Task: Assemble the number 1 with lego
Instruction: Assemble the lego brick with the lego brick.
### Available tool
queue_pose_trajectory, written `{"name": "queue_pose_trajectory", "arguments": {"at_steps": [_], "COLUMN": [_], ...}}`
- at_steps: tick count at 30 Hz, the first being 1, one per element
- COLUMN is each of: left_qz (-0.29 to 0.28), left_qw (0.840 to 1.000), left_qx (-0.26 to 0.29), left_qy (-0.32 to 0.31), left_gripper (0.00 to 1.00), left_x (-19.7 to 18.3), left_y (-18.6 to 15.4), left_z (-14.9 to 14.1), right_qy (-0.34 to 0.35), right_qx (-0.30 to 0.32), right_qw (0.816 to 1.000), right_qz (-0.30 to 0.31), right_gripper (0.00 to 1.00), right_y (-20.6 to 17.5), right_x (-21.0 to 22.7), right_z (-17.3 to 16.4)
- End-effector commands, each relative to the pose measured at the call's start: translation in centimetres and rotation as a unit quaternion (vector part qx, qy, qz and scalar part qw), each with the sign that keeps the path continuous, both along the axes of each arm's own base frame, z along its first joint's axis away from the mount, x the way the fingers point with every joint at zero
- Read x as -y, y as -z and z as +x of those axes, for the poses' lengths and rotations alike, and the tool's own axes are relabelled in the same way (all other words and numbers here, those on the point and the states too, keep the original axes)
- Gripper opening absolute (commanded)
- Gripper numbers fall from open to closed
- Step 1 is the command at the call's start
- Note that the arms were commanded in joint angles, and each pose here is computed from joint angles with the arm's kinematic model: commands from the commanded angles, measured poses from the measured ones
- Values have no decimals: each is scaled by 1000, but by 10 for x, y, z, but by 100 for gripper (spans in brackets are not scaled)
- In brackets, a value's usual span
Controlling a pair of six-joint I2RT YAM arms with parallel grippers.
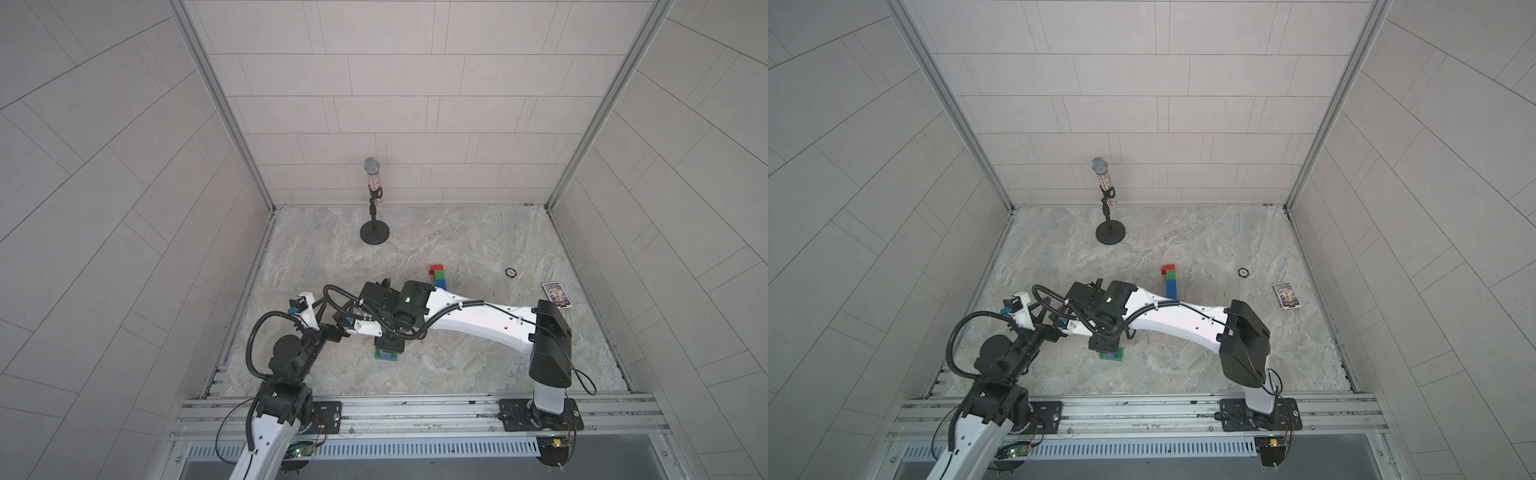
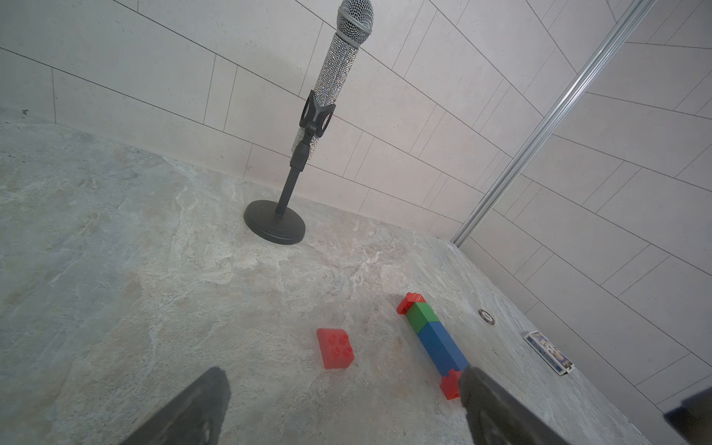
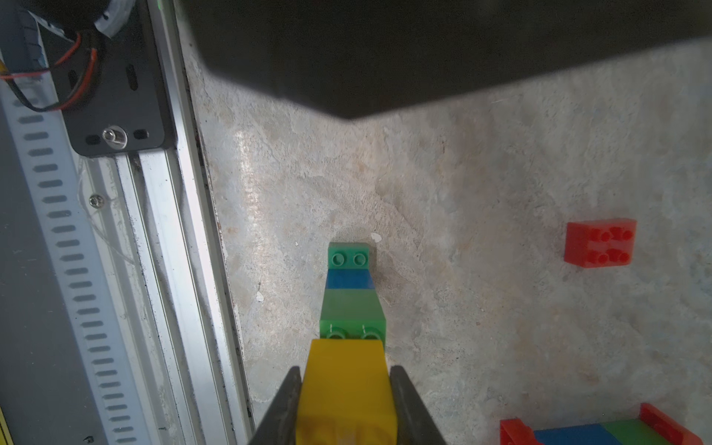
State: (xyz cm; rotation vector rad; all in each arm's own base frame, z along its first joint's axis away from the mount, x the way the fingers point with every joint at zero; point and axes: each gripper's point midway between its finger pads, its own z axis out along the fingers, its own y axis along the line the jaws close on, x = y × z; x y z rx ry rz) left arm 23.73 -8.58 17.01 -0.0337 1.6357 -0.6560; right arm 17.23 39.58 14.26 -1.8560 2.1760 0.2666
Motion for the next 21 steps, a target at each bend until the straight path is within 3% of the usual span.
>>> {"name": "queue_pose_trajectory", "arguments": {"at_steps": [1, 21], "left_qz": [2, 2], "left_qw": [1000, 1000], "left_qx": [12, 11], "left_qy": [18, 16], "left_gripper": [100, 100], "left_x": [5, 5], "left_y": [0, 0], "left_z": [-3, -2], "right_qy": [-5, -41], "right_qx": [-1, -30], "right_qw": [1000, 998], "right_qz": [-4, -27], "right_gripper": [0, 0], "right_y": [3, 31], "right_x": [4, 9], "right_z": [-2, -13]}}
